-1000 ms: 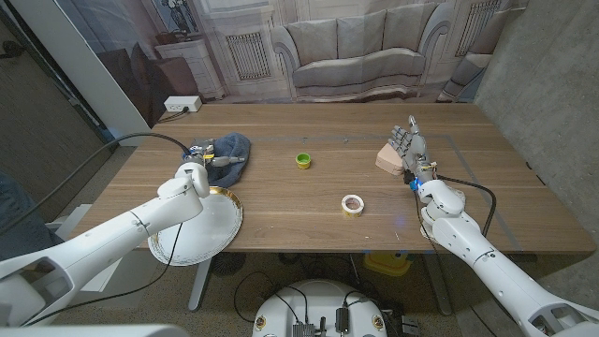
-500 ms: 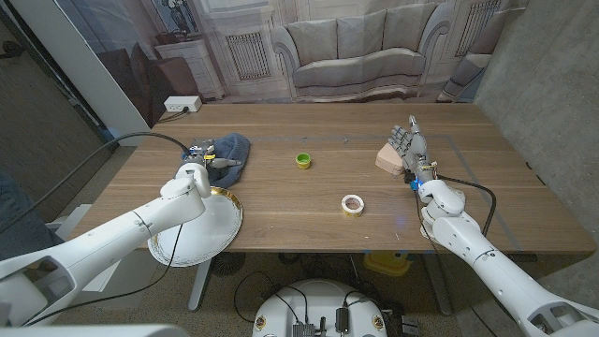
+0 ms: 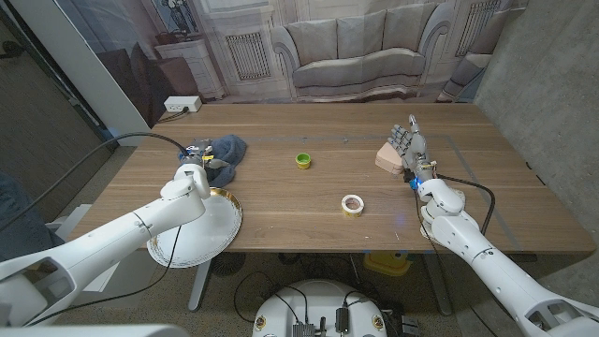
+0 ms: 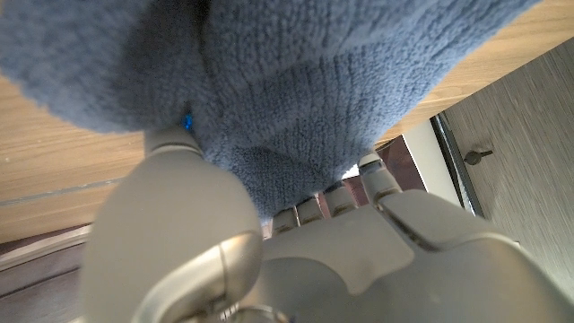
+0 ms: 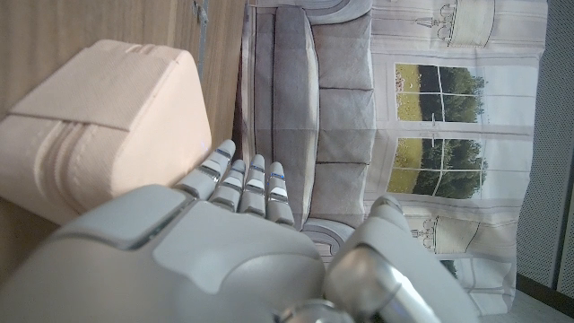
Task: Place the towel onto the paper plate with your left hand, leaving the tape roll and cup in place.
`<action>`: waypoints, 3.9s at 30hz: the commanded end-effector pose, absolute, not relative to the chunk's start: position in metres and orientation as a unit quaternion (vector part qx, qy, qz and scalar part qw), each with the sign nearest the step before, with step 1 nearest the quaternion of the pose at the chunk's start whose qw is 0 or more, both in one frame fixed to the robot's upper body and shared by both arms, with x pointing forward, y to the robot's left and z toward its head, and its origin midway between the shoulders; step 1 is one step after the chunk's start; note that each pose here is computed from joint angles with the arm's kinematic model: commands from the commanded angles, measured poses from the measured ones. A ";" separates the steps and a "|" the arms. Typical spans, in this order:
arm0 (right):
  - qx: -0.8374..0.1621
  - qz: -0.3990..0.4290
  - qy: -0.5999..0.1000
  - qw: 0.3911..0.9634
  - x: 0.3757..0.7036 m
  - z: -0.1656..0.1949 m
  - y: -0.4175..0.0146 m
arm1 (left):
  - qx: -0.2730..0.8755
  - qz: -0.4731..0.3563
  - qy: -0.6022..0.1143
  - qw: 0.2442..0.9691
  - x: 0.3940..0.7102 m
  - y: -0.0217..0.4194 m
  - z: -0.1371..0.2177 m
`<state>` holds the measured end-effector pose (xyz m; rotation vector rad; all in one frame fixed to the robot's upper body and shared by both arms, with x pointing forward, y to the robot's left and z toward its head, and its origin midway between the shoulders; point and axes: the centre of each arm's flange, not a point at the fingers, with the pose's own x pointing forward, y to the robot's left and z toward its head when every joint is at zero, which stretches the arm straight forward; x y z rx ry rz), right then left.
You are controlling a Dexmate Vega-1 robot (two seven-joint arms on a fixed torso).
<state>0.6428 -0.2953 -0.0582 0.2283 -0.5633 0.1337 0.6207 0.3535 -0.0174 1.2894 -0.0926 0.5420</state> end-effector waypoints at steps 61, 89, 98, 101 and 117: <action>0.119 0.072 -0.276 0.951 0.639 -0.049 -0.295 | 0.548 0.283 -0.130 0.776 0.642 0.358 0.006; 0.112 0.074 -0.300 0.944 0.627 -0.040 -0.294 | 0.545 0.294 -0.146 0.772 0.628 0.354 0.027; 0.112 0.073 -0.303 0.944 0.625 -0.042 -0.296 | 0.544 0.291 -0.152 0.772 0.619 0.349 0.035; 0.113 0.073 -0.303 0.943 0.625 -0.042 -0.297 | 0.545 0.293 -0.157 0.770 0.613 0.346 0.037; 0.114 0.071 -0.302 0.944 0.624 -0.043 -0.301 | 0.554 0.301 -0.165 0.759 0.588 0.341 0.051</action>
